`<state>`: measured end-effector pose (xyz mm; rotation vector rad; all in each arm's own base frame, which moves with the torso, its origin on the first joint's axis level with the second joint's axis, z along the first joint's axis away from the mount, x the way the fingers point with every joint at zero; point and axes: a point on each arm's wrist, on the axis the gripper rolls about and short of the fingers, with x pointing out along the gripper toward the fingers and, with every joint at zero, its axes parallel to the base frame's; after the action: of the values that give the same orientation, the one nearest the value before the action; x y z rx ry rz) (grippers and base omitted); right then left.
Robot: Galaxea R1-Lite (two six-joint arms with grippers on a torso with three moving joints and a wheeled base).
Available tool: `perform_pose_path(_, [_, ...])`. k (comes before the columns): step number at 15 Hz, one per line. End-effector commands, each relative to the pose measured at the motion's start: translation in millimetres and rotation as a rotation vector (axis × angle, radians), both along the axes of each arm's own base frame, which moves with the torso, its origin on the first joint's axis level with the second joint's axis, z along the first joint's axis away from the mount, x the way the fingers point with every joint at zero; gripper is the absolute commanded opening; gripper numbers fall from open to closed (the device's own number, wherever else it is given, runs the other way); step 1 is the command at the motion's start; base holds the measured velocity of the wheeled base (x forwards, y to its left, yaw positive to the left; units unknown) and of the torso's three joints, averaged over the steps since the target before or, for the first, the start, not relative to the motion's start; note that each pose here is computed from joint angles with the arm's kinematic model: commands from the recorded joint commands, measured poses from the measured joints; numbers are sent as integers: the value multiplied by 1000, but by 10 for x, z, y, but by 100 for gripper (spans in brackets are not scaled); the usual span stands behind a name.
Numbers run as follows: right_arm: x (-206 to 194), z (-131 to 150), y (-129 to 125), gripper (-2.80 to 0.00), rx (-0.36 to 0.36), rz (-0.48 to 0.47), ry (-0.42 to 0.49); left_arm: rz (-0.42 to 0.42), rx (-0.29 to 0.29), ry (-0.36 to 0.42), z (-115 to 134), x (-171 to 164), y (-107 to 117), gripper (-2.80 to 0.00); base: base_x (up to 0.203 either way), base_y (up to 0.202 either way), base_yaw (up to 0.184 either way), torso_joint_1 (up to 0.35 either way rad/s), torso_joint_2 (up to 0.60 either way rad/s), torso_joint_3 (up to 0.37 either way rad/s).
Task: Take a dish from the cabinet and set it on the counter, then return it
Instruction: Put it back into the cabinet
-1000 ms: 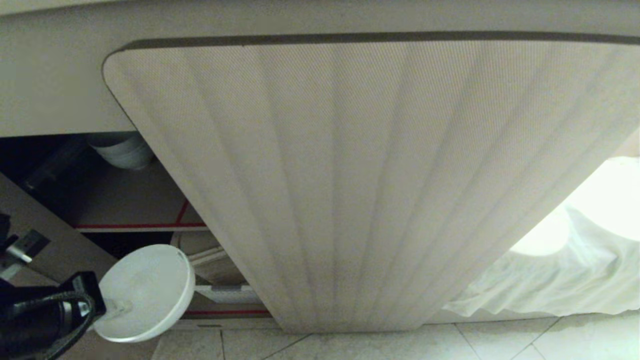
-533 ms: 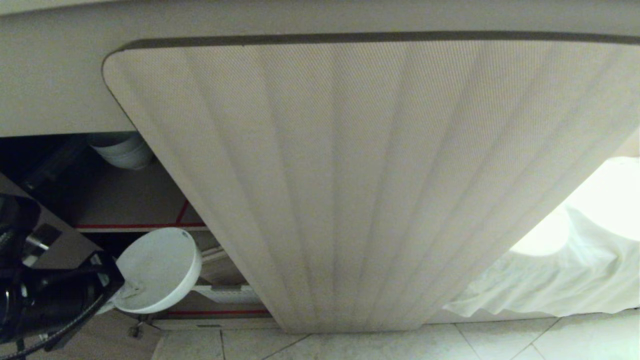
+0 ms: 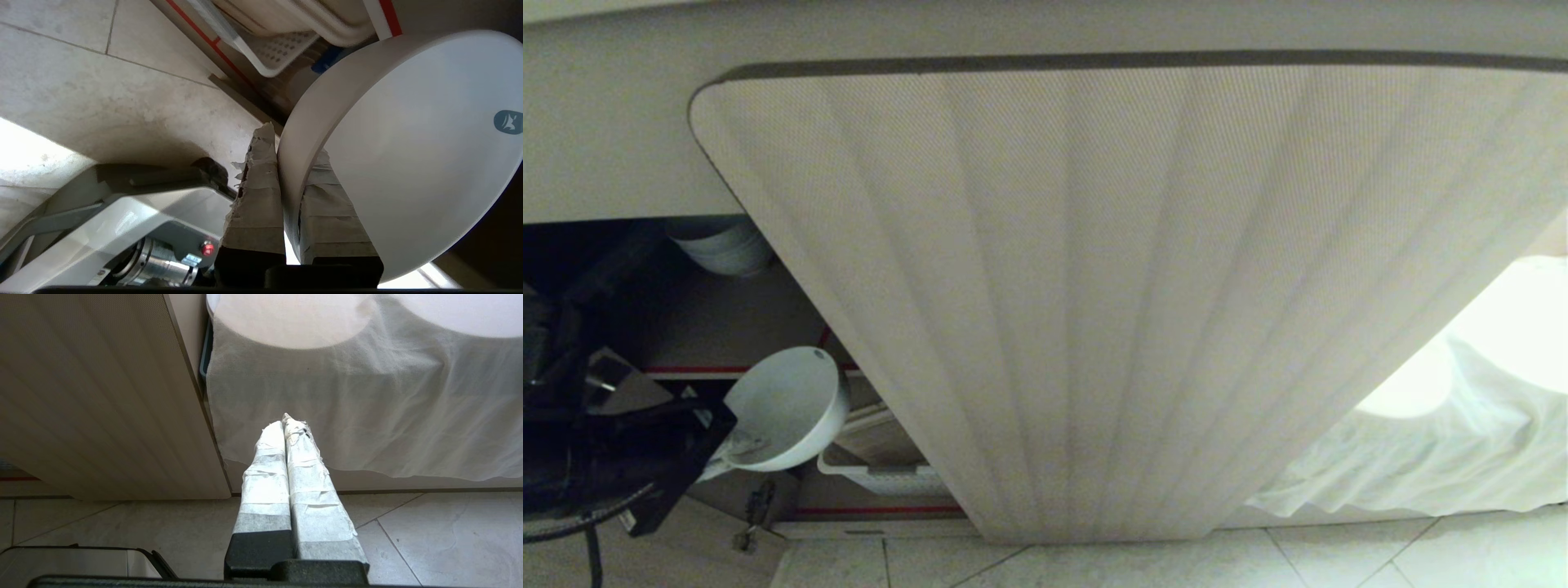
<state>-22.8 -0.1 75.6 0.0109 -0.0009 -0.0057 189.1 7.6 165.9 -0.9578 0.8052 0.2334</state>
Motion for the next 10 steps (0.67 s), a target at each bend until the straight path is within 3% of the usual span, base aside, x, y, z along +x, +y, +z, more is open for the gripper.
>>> perform_pose_path(1, [1,0,0,-280,0,0,0,15,-2,41,-97,125,22,-280,0,0,0,0,0,0])
perform_pose_path(10, [0,0,0,-280,0,1,-1,31,12,27,-16,529,55,-280,0,0,0,0,0,0])
